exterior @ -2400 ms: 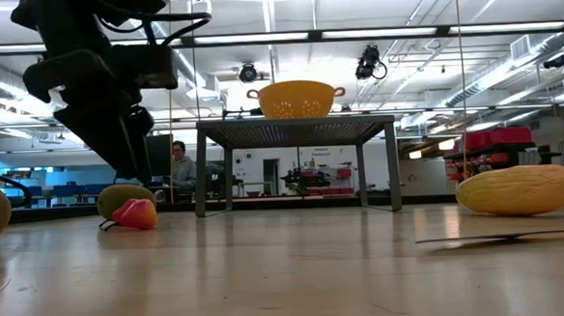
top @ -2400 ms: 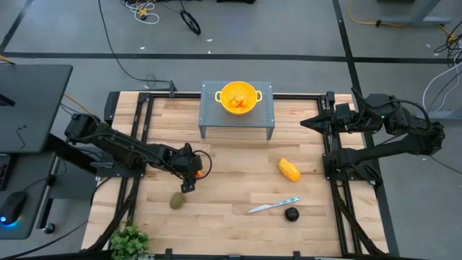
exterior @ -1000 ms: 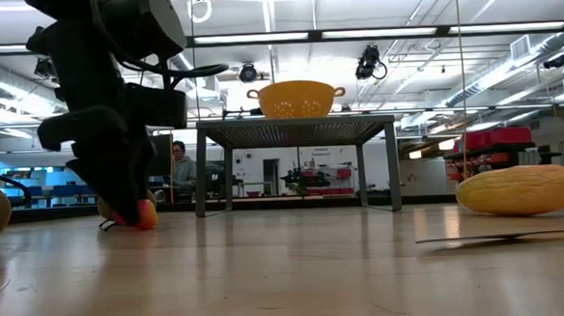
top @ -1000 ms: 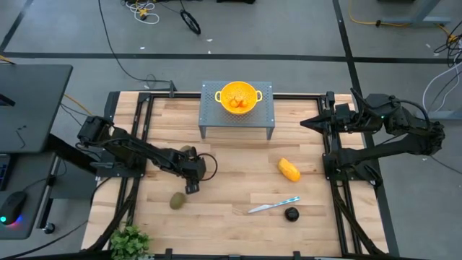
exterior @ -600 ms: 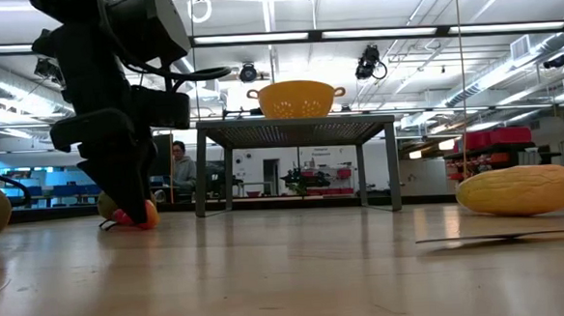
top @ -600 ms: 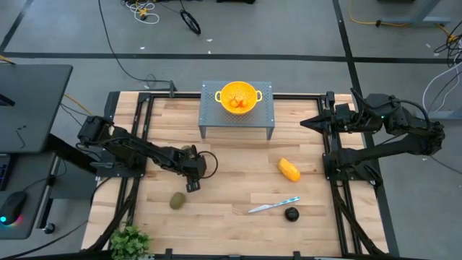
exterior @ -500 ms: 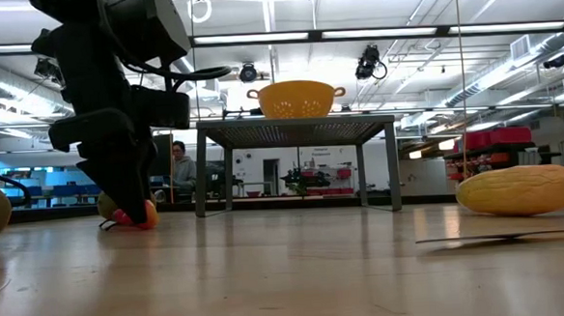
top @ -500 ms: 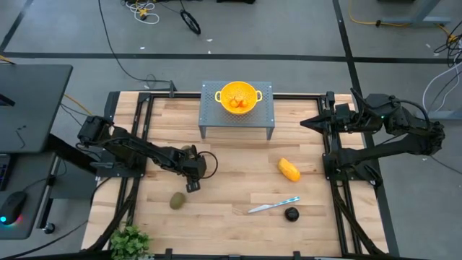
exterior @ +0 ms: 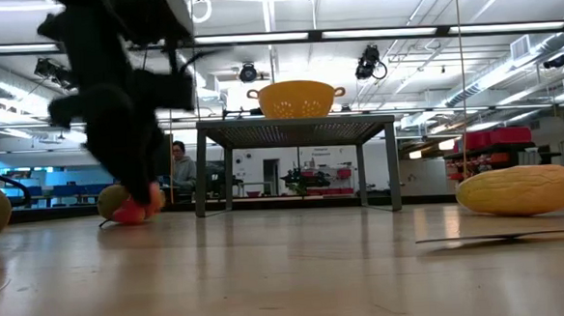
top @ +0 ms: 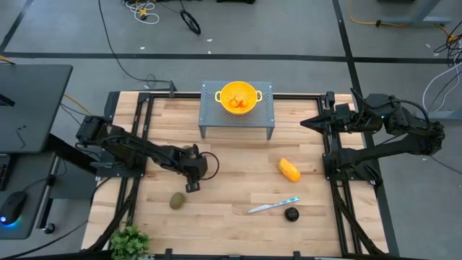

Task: Pick & Place Fruit
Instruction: Put the yellow pear into the yellow strainer bowl on the shelf

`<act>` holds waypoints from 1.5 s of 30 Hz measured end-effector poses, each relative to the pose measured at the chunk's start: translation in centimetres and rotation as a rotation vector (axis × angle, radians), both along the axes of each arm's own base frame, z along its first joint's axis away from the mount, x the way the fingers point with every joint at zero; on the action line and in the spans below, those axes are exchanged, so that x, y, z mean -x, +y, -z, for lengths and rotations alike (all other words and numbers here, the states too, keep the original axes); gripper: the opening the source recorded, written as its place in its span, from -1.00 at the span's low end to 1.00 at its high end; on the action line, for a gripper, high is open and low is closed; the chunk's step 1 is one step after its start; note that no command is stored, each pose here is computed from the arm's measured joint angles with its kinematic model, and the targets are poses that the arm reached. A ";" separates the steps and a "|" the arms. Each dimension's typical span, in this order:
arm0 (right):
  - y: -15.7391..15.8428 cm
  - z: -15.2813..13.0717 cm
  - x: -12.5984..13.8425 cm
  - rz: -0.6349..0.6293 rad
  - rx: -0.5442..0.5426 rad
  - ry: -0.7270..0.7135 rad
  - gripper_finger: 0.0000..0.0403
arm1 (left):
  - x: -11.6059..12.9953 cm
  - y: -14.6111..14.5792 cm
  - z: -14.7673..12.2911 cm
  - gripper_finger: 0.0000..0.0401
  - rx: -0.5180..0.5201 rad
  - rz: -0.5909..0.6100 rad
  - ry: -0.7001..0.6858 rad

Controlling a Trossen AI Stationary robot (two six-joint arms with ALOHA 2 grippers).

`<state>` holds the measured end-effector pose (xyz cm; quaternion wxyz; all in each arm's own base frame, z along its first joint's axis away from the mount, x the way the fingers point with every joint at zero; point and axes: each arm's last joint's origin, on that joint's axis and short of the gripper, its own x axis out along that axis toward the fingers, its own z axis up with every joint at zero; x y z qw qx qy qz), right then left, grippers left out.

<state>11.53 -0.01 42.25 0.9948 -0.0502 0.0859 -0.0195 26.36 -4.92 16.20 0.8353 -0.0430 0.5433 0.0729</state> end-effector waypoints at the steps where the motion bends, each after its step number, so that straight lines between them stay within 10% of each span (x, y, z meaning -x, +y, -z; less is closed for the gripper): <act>1: 0.0 0.0 0.0 0.000 0.000 0.000 -1.00 | -0.2 -0.1 -0.7 -0.27 -0.003 0.014 -0.021; 45: 0.0 -0.1 0.0 0.015 -0.006 -0.008 -1.00 | -4.3 5.2 -13.9 -0.28 -0.050 0.096 -0.411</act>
